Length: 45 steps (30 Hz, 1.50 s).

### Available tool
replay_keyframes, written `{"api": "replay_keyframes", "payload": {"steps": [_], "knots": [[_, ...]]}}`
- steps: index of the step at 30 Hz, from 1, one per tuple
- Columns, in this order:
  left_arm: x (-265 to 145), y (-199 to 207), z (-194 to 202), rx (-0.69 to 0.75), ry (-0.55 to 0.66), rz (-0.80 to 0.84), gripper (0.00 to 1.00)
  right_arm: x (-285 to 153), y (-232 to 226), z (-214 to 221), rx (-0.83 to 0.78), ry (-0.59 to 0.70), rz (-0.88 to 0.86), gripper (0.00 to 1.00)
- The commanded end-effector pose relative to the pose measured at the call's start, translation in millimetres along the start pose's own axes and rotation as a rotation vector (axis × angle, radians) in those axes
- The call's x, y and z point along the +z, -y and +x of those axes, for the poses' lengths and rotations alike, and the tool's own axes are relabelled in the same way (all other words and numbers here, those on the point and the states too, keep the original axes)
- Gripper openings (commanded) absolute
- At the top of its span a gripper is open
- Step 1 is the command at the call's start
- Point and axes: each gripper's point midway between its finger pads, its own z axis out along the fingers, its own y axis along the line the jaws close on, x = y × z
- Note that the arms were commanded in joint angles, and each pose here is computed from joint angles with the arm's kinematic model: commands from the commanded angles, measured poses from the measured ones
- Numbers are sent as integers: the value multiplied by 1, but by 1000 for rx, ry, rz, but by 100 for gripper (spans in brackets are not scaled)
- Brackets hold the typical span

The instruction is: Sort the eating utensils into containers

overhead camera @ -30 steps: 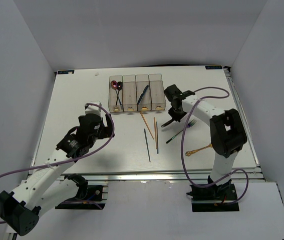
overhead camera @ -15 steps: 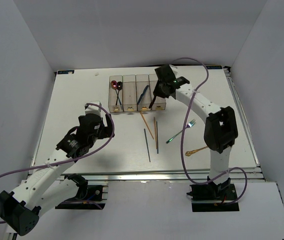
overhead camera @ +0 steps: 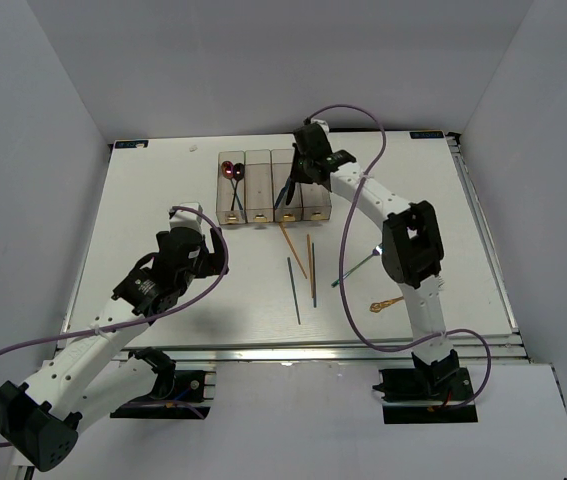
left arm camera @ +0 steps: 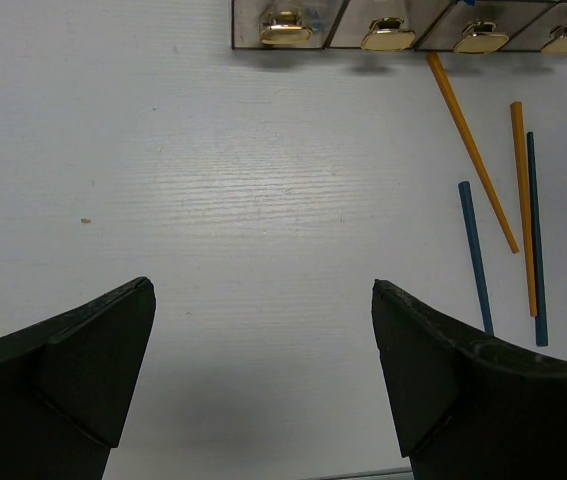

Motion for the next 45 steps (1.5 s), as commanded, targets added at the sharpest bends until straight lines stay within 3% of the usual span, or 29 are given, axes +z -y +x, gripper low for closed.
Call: {"api": "replay_keyframes", "payload": {"steps": [1, 9, 16, 20, 29, 35, 38, 45], "knots": [[-1, -2, -4, -11, 21, -5, 98, 2, -23, -33, -45, 132, -78, 0], [-4, -3, -7, -20, 38, -8, 98, 22, -31, -29, -41, 136, -90, 0], [-6, -2, -9, -25, 47, 0, 98, 45, -29, 4, -67, 113, -63, 0], [-6, -2, -8, -27, 47, 3, 98, 56, -31, -5, -78, 116, -34, 0], [-6, -1, -7, -23, 43, 8, 98, 46, -23, -3, -70, 125, -8, 0], [-6, -2, -8, -26, 46, 6, 98, 14, -37, -7, -52, 113, -80, 0], [-6, -3, -8, -27, 46, 1, 98, -14, -45, -17, -62, 125, -115, 25], [-12, -8, -14, -46, 81, -20, 98, -78, -42, -35, -100, 134, -123, 47]]}}
